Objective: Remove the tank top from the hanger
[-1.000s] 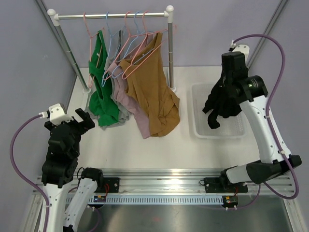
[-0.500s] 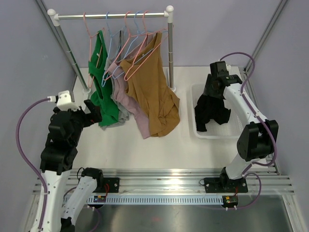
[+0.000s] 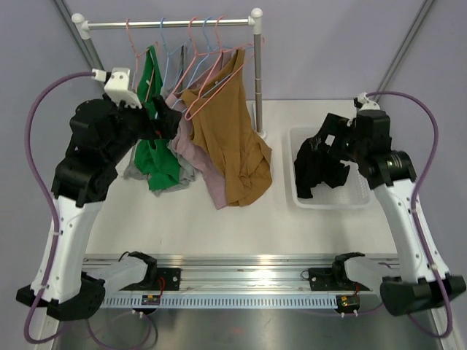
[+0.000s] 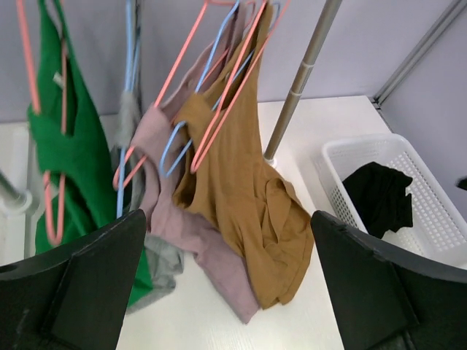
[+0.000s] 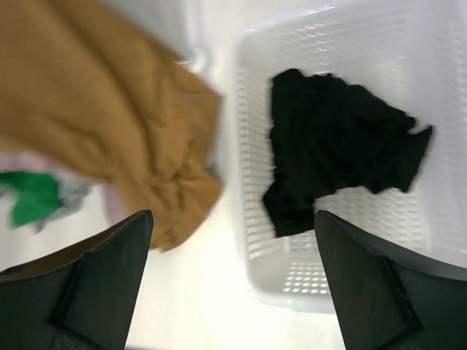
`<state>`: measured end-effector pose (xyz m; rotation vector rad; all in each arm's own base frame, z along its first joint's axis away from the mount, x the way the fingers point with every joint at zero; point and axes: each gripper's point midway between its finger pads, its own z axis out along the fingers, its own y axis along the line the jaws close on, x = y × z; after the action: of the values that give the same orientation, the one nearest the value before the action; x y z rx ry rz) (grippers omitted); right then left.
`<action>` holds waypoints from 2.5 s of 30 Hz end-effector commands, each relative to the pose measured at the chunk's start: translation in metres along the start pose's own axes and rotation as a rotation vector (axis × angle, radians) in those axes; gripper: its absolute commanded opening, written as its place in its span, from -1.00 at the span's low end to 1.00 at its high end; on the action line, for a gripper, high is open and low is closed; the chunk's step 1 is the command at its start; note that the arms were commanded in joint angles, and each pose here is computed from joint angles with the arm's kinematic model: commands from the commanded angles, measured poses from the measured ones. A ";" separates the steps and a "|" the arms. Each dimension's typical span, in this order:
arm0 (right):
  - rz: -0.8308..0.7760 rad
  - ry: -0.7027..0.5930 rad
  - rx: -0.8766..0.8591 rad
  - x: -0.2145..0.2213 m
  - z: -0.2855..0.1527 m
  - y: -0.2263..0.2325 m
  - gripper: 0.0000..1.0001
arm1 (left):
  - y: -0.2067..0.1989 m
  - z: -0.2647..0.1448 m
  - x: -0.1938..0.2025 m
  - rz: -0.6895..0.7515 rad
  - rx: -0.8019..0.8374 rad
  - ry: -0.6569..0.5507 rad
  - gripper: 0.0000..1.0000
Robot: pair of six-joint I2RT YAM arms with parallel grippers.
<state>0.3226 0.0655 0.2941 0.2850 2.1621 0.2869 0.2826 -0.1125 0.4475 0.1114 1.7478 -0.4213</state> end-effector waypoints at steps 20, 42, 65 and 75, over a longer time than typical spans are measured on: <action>-0.036 0.041 -0.586 0.065 -0.124 0.065 0.80 | -0.011 0.176 -0.029 0.217 0.029 0.075 0.12; -0.042 0.021 -0.650 0.060 -0.142 0.075 0.77 | 0.000 0.180 -0.035 0.260 0.006 0.062 0.07; -0.045 0.018 -0.667 0.058 -0.146 0.078 0.75 | 0.019 0.212 -0.012 0.256 -0.009 0.126 -0.07; -0.046 0.022 -0.670 0.061 -0.146 0.078 0.74 | 0.016 0.223 -0.005 0.222 0.027 0.142 -0.68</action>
<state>0.1801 0.1390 0.3339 -0.1134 2.0251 0.9233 0.4987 -0.1651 0.3836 0.3488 1.9220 -0.2232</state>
